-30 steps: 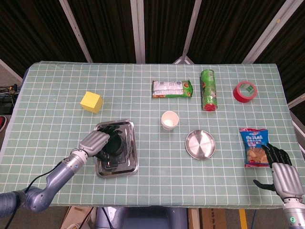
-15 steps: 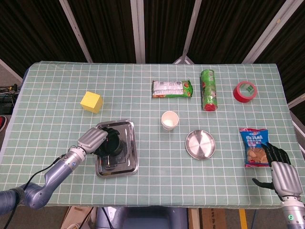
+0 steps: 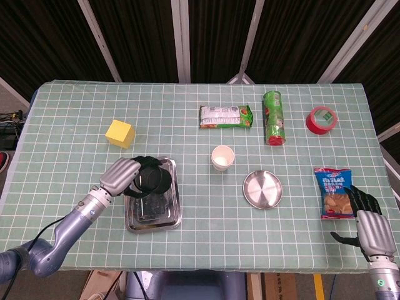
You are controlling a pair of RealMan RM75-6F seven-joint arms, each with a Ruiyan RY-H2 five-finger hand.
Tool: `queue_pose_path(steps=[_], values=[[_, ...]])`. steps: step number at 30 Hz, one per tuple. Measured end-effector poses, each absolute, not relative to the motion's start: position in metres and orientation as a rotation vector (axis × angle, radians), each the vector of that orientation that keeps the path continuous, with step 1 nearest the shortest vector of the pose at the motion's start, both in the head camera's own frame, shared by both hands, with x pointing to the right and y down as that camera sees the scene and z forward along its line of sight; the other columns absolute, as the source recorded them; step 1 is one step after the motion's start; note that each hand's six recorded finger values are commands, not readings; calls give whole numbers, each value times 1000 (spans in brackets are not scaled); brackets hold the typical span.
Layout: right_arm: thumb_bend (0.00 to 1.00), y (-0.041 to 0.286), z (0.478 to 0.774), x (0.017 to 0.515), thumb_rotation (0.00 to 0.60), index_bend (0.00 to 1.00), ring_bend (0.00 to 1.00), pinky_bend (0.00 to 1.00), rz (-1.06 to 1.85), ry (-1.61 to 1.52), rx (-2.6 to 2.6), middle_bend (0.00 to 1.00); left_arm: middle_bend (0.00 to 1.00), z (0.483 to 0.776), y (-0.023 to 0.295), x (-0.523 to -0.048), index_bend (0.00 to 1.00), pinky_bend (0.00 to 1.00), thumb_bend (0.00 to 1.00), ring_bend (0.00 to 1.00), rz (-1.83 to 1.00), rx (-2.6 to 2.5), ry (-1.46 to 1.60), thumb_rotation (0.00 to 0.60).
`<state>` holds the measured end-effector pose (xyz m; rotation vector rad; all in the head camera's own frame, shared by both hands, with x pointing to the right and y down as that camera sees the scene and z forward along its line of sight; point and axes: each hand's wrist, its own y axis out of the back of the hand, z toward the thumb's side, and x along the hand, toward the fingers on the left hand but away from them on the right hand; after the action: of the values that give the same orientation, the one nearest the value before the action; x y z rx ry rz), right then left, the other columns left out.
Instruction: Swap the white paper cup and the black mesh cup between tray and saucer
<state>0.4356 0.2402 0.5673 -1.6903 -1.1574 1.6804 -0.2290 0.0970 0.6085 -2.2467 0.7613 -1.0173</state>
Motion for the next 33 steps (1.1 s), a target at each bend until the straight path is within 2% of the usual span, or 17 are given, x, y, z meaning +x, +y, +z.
queue_pose_path(steps=[5,12,26,28,31,33], values=[[10,241,568,434,600,0,7,0,1675,-1149,-1699,0,281,594,96,-202,317,424,471,277,-934,-2273,723,600],[10,240,570,436,600,0,7,0,1681,-1154,-1696,0,264,597,102,-155,316,424,466,277,-898,-2289,579,600],[10,239,564,446,600,0,9,0,1678,-1200,-1689,0,227,648,125,-66,314,398,440,262,-999,-2315,455,600],[10,239,564,446,600,0,9,0,1681,-1193,-1693,0,185,652,126,-61,296,356,364,219,-1013,-2309,451,600],[10,240,564,448,600,0,9,0,1687,-1193,-1694,0,64,658,129,-57,235,198,166,67,-1036,-2297,434,600],[10,240,564,449,600,0,9,0,1692,-1196,-1692,0,12,661,130,-56,204,125,81,6,-1060,-2291,415,600]])
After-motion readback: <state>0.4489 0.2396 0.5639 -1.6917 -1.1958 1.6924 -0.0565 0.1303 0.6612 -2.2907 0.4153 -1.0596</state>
